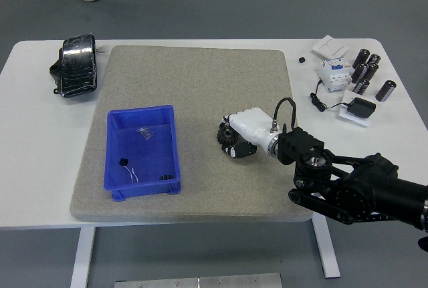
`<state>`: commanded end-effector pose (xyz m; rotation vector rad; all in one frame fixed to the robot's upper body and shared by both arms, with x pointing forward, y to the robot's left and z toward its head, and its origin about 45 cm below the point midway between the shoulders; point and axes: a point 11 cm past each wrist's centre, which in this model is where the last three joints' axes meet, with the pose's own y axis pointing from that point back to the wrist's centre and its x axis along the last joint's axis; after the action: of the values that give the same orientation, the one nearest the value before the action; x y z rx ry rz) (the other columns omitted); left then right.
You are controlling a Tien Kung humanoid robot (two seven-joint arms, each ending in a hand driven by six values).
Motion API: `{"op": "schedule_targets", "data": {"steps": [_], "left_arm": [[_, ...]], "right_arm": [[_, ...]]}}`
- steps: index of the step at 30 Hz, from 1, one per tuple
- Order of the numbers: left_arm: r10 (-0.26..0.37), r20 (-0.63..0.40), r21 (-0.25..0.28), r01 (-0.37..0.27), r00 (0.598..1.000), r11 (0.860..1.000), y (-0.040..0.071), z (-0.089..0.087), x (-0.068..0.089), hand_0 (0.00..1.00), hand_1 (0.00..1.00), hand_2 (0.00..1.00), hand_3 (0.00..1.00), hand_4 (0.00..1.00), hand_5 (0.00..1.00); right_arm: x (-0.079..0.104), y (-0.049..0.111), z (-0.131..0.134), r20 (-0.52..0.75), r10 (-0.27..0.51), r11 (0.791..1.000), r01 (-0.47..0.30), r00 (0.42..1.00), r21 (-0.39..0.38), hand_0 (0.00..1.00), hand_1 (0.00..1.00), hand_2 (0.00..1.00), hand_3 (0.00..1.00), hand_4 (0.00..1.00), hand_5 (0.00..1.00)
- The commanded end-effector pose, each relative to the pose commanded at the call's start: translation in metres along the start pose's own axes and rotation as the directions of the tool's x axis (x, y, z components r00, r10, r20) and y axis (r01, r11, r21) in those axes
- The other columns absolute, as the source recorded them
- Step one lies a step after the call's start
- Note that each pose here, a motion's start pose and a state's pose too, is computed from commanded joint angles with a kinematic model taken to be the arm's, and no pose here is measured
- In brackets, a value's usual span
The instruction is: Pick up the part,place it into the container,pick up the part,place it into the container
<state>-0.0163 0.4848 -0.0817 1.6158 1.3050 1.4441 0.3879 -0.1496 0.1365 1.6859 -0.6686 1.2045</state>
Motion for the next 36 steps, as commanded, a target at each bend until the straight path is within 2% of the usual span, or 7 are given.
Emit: {"op": "schedule_targets", "data": {"steps": [12, 17, 22, 27, 31, 35, 36], "left_arm": [[0.001, -0.003, -0.003, -0.001, 1.000, 1.000, 0.000, 0.001, 0.000, 0.692, 0.676, 0.664, 0.586, 0.727, 0.300], [-0.001, -0.003, -0.003, 0.001, 1.000, 1.000, 0.000, 0.001, -0.001, 0.692, 0.676, 0.664, 0.586, 0.728, 0.302], [-0.001, -0.002, -0.001, 0.001, 1.000, 1.000, 0.000, 0.001, -0.002, 0.692, 0.676, 0.664, 0.586, 0.728, 0.302], [-0.001, 0.000, 0.001, 0.001, 1.000, 1.000, 0.000, 0.000, -0.002, 0.692, 0.676, 0.665, 0.585, 0.730, 0.306], [0.001, 0.002, 0.000, -0.001, 1.000, 1.000, 0.000, 0.001, -0.001, 0.693, 0.676, 0.665, 0.585, 0.730, 0.308], [0.002, 0.004, -0.002, -0.002, 1.000, 1.000, 0.001, 0.003, 0.000, 0.693, 0.676, 0.665, 0.585, 0.730, 0.308], [0.002, 0.004, -0.002, -0.002, 1.000, 1.000, 0.001, 0.003, 0.000, 0.692, 0.676, 0.664, 0.585, 0.731, 0.309]], "right_arm": [[0.013, 0.003, -0.015, 0.014, 0.050, 0.998, -0.050, 0.999, 0.048, 0.330, 0.488, 0.446, 0.634, 0.652, 0.076], [0.030, 0.006, -0.038, 0.029, 0.103, 0.989, -0.106, 0.994, 0.107, 0.334, 0.493, 0.449, 0.641, 0.641, 0.038], [0.054, 0.013, -0.077, 0.055, 0.167, 0.964, -0.175, 0.984, 0.199, 0.334, 0.493, 0.449, 0.641, 0.641, 0.038], [0.068, 0.025, -0.131, 0.080, 0.200, 0.919, -0.215, 0.977, 0.330, 0.336, 0.498, 0.450, 0.643, 0.631, 0.042], [0.069, 0.032, -0.170, 0.077, 0.213, 0.879, -0.226, 0.974, 0.421, 0.352, 0.513, 0.494, 0.658, 0.609, 0.048], [0.058, 0.030, -0.188, 0.040, 0.207, 0.865, -0.202, 0.977, 0.459, 0.352, 0.513, 0.494, 0.658, 0.609, 0.048], [0.055, 0.028, -0.189, 0.033, 0.206, 0.865, -0.198, 0.978, 0.460, 0.406, 0.588, 0.612, 0.676, 0.470, 0.177]]}}
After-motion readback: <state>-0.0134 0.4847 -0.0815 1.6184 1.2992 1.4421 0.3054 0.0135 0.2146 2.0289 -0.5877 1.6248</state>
